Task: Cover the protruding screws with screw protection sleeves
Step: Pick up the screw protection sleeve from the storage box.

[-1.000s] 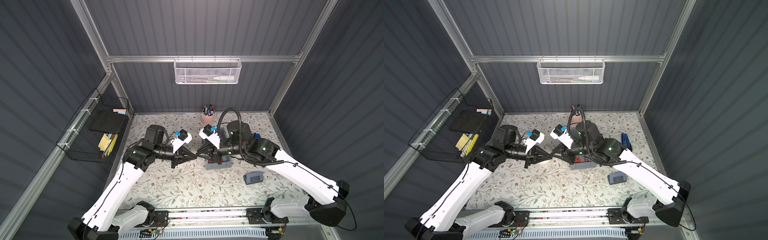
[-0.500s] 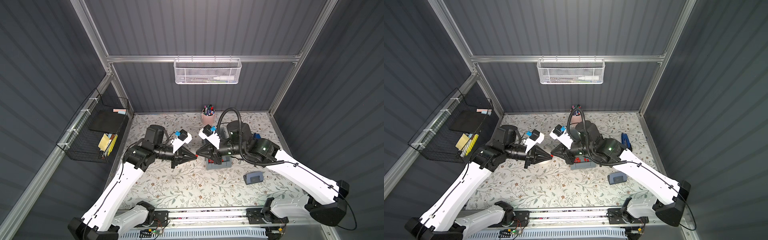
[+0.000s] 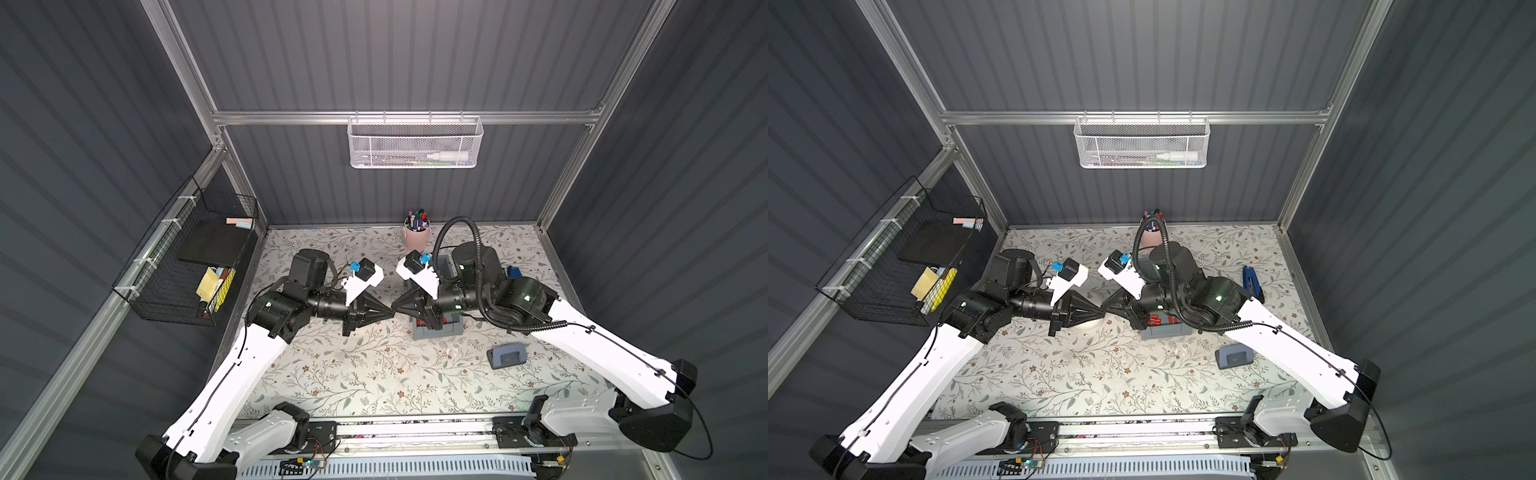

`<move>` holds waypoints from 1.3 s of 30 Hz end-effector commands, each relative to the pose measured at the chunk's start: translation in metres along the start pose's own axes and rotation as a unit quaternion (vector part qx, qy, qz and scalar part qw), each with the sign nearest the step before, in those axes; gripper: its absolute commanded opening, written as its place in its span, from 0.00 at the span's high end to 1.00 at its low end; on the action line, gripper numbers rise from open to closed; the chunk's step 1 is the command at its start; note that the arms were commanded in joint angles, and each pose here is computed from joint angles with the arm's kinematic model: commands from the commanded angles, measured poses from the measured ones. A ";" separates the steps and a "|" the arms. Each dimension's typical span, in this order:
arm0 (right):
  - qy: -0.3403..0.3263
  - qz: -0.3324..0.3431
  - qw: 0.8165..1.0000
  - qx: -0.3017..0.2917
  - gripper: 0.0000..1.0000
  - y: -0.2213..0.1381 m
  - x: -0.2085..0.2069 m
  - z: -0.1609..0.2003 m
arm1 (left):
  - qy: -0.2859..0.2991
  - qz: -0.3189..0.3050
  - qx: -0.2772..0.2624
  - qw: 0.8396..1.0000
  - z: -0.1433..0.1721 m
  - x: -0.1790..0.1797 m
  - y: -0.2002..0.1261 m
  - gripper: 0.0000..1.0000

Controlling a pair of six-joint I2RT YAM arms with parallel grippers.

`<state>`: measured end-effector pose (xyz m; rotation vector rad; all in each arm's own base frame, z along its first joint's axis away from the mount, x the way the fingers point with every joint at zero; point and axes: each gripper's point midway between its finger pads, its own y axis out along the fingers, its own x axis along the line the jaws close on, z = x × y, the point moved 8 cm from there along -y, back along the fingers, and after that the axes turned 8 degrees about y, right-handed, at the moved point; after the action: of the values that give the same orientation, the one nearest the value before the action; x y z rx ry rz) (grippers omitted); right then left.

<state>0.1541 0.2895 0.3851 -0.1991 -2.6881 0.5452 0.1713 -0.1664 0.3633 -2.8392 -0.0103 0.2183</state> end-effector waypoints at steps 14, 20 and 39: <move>-0.008 0.011 1.000 -0.015 0.84 -0.005 0.003 -0.005 | 0.004 0.015 -0.007 1.000 -0.001 -0.003 0.001 1.00; -0.007 0.012 1.000 -0.013 0.76 -0.004 0.002 -0.004 | 0.001 0.016 -0.007 1.000 0.000 -0.003 0.002 1.00; -0.002 0.009 1.000 -0.005 0.78 -0.003 0.002 0.002 | -0.003 0.019 -0.012 1.000 -0.003 0.000 0.003 1.00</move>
<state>0.1534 0.2858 0.3905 -0.2495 -2.6968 0.5197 0.1728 -0.1674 0.3640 -2.8481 -0.0056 0.2259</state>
